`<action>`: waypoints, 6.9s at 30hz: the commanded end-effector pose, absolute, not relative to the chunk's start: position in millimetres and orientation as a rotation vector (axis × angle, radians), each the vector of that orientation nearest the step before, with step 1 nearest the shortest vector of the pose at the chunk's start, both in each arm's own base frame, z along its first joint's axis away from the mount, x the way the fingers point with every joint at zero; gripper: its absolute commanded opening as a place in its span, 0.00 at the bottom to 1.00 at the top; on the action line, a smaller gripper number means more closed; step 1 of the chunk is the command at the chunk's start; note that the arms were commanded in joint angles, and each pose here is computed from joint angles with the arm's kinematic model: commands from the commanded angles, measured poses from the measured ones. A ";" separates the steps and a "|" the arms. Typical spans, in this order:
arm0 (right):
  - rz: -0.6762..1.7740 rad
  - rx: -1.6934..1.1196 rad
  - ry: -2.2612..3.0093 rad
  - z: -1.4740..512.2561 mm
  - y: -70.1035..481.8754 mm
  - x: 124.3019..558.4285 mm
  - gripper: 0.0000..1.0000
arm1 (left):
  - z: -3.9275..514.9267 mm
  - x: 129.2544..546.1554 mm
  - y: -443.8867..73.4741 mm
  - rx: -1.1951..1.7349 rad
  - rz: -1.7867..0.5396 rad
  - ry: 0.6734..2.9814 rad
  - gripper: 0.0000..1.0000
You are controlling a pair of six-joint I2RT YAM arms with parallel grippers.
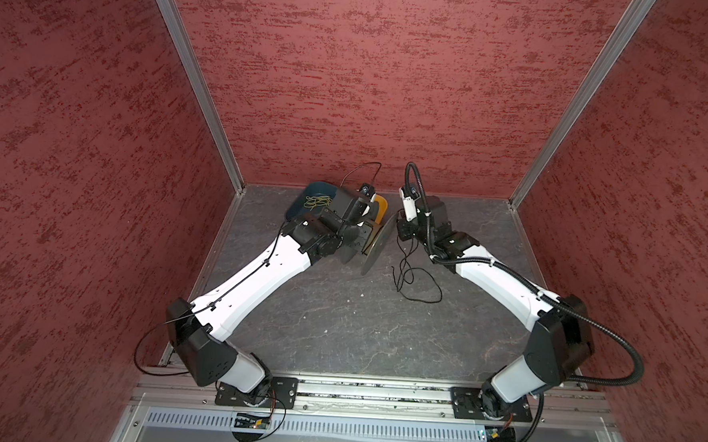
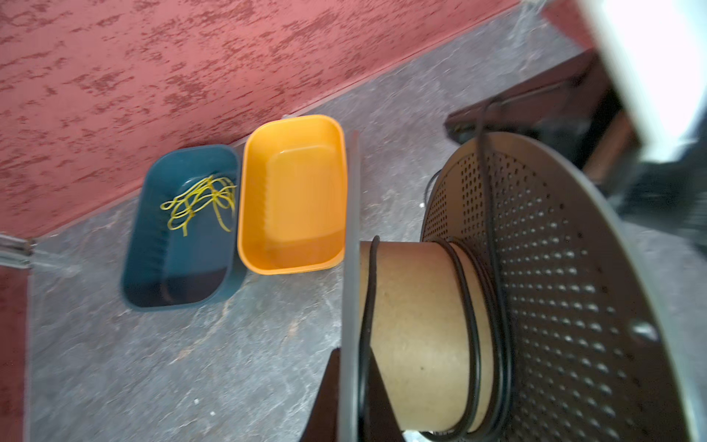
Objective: Wrap the cables
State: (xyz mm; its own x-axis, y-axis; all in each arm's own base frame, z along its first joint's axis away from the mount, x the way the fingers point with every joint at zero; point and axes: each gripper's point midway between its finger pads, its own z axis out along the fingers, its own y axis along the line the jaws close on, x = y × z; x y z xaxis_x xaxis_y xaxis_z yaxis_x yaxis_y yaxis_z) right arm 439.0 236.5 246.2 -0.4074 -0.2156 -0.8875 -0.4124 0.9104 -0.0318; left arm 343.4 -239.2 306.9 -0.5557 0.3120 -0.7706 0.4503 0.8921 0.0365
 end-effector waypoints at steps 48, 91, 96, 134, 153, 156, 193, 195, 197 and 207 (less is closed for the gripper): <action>0.649 -0.392 1.817 168.2 211.2 367.8 0.72 | 488.5 337.9 -186.1 0.112 -0.687 1.803 0.00; 0.543 -0.238 1.927 191.3 192.6 419.1 0.68 | 493.8 329.0 -164.8 0.054 -0.610 1.763 0.00; 0.881 -0.311 1.899 206.3 222.7 370.3 0.65 | 491.4 336.6 -163.2 0.034 -0.585 1.762 0.00; 0.676 0.131 2.126 121.2 288.3 410.5 0.57 | 488.3 339.7 -150.0 -0.015 -0.466 1.746 0.00; 0.364 0.406 2.113 113.6 123.1 379.1 0.63 | 487.4 343.7 -115.9 -0.107 -0.222 1.737 0.00; 0.368 0.465 2.098 117.0 101.1 378.5 0.64 | 489.2 340.2 -107.4 -0.124 -0.181 1.729 0.00; 0.059 1.173 1.939 106.5 -168.6 333.3 0.99 | 493.9 325.5 -61.9 -0.218 0.118 1.700 0.00; 0.086 1.151 1.934 110.8 -164.4 335.5 0.99 | 492.2 326.3 -63.1 -0.217 0.110 1.701 0.00; 0.146 1.085 1.940 117.8 -152.3 343.2 0.99 | 491.7 326.6 -67.5 -0.207 0.078 1.701 0.00; 0.212 0.692 2.131 138.5 -70.9 386.3 0.99 | 486.4 329.2 -94.0 -0.138 -0.023 1.705 0.00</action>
